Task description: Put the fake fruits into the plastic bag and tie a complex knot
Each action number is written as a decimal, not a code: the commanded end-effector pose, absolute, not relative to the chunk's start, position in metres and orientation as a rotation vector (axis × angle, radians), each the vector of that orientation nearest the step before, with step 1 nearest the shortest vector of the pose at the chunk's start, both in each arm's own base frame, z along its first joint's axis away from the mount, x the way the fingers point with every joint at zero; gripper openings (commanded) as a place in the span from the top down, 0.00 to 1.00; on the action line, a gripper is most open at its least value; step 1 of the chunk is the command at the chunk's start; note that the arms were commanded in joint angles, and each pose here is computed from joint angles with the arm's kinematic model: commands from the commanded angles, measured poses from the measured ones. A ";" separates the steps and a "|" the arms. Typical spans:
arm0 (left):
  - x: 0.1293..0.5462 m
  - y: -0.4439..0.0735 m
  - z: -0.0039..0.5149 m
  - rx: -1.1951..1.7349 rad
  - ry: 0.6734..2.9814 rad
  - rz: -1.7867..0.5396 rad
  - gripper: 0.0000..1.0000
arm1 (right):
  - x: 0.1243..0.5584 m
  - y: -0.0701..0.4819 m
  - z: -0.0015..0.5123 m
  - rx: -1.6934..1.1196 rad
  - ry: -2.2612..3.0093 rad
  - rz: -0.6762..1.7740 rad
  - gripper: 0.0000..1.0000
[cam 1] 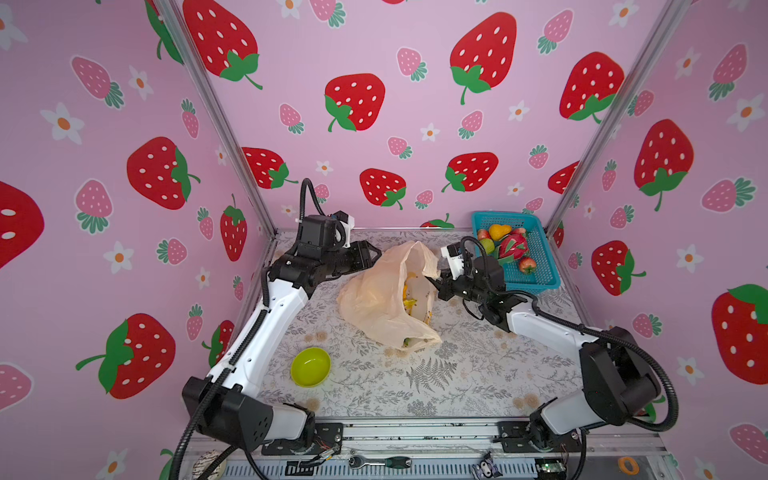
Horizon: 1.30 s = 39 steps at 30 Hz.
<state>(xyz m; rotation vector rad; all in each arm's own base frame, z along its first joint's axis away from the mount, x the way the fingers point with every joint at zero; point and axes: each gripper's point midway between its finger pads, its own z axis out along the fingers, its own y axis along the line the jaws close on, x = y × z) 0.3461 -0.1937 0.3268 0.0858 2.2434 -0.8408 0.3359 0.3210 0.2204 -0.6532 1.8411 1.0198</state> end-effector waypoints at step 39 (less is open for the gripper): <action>0.233 -0.362 0.182 1.379 1.747 0.310 0.35 | 0.354 0.306 0.203 -0.599 1.949 1.174 1.00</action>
